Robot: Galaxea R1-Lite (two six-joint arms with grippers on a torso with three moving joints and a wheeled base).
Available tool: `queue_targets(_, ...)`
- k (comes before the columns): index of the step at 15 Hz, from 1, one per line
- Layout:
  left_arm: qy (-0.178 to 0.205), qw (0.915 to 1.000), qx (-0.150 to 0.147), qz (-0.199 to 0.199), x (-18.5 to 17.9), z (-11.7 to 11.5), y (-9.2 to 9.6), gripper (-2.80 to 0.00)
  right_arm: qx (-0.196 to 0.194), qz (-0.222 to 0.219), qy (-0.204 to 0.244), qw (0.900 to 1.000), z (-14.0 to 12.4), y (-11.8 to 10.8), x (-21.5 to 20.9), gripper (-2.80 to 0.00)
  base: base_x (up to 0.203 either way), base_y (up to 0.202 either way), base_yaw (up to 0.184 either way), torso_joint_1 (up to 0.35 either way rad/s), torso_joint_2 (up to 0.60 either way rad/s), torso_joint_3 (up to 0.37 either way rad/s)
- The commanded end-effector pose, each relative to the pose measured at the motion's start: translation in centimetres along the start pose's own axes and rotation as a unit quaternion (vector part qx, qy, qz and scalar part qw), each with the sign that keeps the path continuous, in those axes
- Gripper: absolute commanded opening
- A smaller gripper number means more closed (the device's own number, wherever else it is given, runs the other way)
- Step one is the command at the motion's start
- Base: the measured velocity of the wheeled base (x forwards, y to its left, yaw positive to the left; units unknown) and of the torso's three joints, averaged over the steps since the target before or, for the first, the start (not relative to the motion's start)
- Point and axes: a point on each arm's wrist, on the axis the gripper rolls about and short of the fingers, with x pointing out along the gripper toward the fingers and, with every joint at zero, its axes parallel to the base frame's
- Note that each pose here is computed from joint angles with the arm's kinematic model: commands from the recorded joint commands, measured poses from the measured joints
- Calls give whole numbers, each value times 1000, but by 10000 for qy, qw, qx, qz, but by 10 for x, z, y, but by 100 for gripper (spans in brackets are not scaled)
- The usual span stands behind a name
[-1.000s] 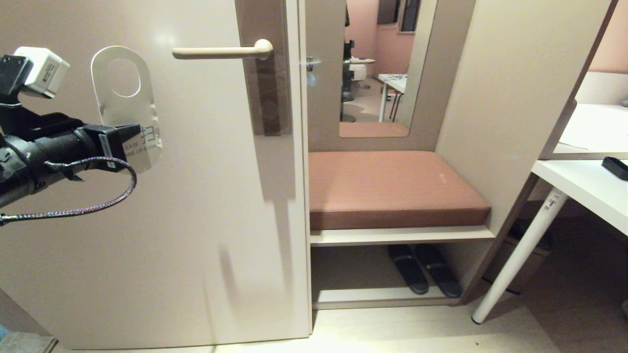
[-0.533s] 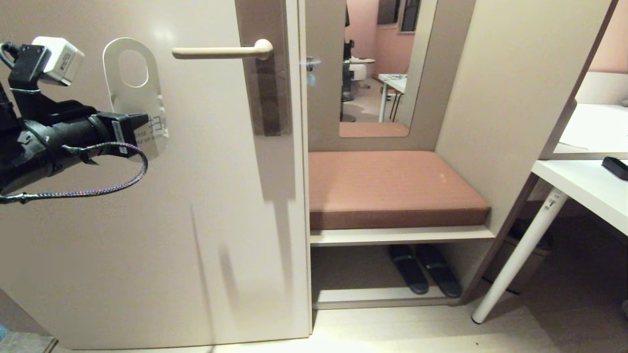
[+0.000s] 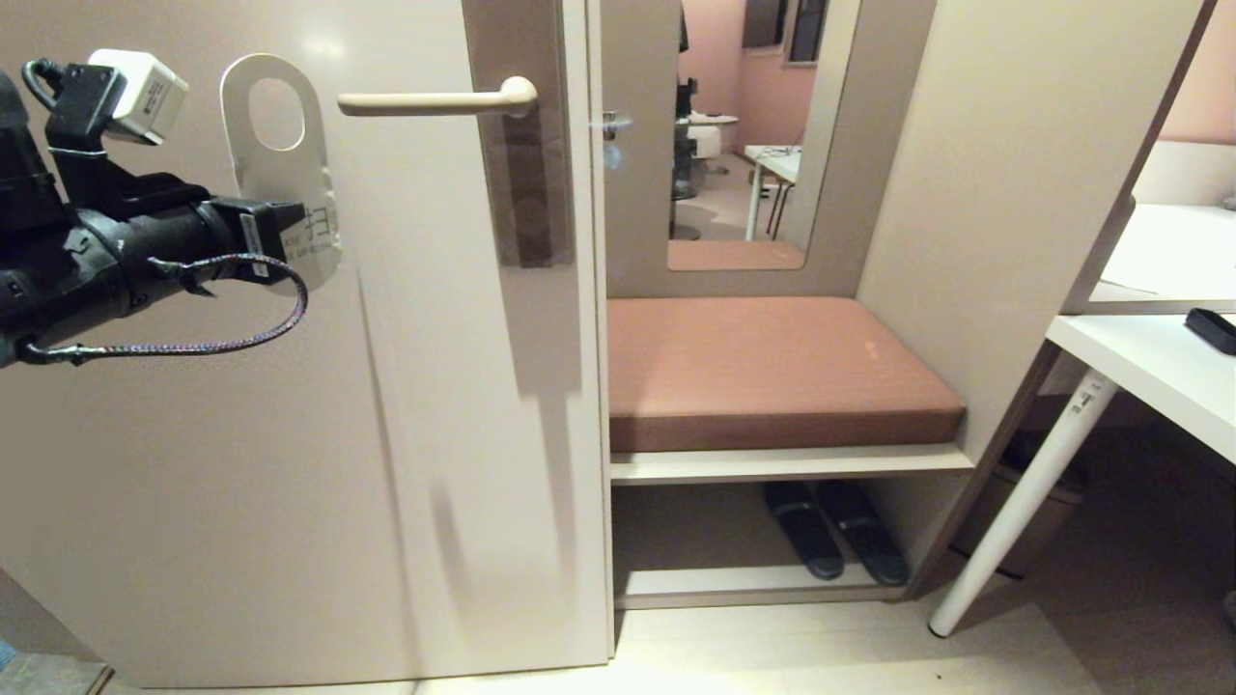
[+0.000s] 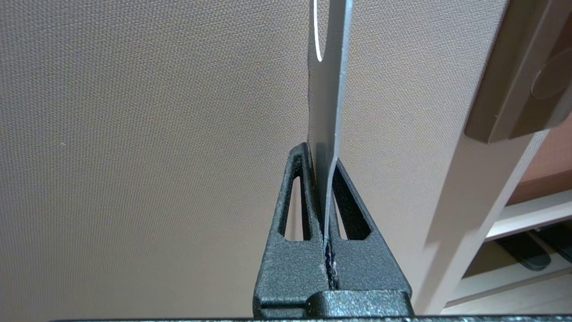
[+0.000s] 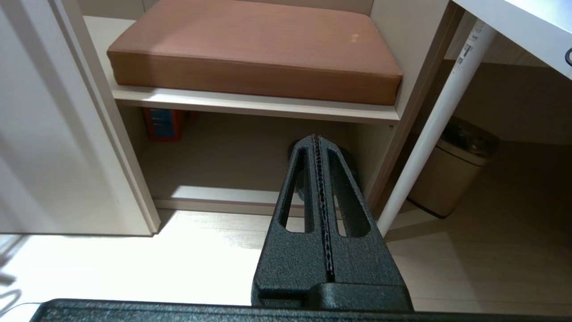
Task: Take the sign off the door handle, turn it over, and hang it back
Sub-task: Hang the sign back with the other side facing out
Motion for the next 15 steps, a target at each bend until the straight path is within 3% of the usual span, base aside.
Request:
queue_targets(1,-14,10000,6,15,2,1,-2,-280,-5,4,-1,10000,0,0,0,-280,0,0,0,0,0,0)
queue_targets(4,0,9999,8,160,6,2,-9,-280,-5,4,7,10000,0,0,0,-280,0,0,0,0,0,0)
queue_targets(10,-23,10000,-56,-10,8,2,-19,-280,-5,11,1,10000,0,0,0,-280,0,0,0,0,0,0)
queue_targets(15,-350,9994,-26,23,19,-1,-21,-280,-5,4,-1,10000,0,0,0,-280,0,0,0,0,0,0)
